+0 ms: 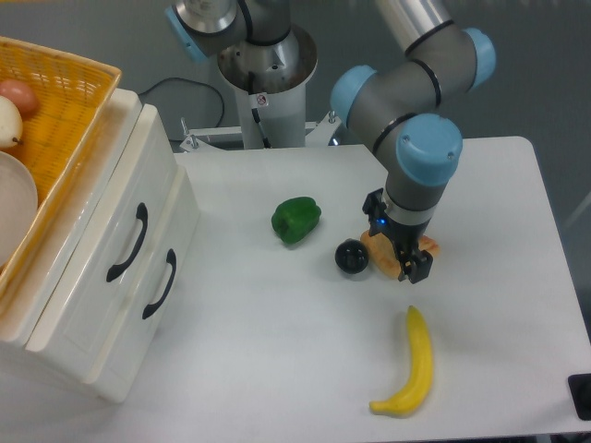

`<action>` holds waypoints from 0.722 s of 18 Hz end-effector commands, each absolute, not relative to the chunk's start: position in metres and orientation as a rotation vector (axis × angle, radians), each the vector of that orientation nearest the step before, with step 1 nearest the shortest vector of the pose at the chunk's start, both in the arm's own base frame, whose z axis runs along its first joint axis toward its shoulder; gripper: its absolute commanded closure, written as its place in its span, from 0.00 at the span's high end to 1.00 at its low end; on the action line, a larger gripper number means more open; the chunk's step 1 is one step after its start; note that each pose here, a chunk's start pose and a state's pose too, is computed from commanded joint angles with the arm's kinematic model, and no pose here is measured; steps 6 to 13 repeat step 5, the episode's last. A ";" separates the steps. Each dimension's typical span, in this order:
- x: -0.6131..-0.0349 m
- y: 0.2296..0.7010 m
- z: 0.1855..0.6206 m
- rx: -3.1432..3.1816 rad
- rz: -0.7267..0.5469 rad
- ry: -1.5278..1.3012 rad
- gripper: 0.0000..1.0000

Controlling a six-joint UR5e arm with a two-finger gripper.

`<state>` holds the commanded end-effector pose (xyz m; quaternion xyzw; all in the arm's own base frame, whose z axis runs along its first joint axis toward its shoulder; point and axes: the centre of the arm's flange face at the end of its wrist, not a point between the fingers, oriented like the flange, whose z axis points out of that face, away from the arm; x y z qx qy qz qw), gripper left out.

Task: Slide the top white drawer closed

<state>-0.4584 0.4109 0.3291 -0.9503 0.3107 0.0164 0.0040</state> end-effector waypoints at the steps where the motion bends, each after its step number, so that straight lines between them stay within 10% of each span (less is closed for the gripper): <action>1: -0.458 0.411 0.333 -2.979 0.062 0.976 1.00; 13: -0.460 0.405 0.341 -2.976 0.078 0.953 1.00</action>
